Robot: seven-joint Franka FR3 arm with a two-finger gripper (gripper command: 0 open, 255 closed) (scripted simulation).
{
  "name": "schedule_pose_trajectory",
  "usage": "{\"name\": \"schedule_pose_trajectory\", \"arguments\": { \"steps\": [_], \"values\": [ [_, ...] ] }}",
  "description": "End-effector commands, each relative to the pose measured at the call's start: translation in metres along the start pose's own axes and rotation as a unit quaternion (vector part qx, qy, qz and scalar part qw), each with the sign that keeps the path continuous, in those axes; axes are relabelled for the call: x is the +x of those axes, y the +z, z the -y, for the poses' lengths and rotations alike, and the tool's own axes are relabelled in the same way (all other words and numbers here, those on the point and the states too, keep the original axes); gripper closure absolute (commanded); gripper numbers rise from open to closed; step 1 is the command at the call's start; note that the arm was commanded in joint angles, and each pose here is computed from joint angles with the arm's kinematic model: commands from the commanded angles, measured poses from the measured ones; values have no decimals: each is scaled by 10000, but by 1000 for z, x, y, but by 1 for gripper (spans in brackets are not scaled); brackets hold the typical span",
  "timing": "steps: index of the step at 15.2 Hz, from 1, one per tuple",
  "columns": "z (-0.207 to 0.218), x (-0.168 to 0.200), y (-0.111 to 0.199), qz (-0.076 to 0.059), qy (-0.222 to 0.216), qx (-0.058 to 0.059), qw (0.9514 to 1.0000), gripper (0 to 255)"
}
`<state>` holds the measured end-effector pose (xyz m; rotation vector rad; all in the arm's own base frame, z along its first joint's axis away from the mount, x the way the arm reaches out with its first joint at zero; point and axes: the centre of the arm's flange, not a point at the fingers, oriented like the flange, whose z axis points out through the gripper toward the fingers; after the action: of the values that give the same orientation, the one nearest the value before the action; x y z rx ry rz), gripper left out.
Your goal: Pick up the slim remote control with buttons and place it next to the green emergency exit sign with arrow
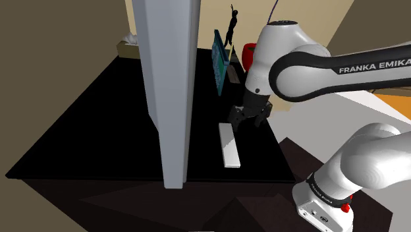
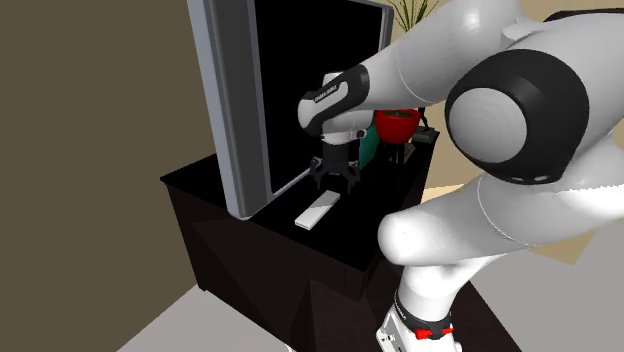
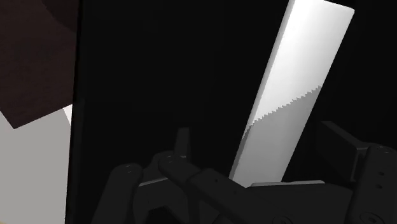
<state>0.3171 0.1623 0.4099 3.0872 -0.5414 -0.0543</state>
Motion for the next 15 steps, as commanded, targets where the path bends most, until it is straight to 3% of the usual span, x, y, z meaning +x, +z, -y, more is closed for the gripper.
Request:
{"name": "schedule_pose_trajectory", "arguments": {
  "steps": [1, 4, 11, 15],
  "values": [
    [21, 2, 16, -91, 240, 0, 9997, 0],
    [49, 7, 38, -201, 542, -21, 9983, 0],
    [49, 9, 75, -201, 542, -21, 9983, 0],
    [49, 9, 78, -201, 542, -21, 9983, 0]
  ]
}}
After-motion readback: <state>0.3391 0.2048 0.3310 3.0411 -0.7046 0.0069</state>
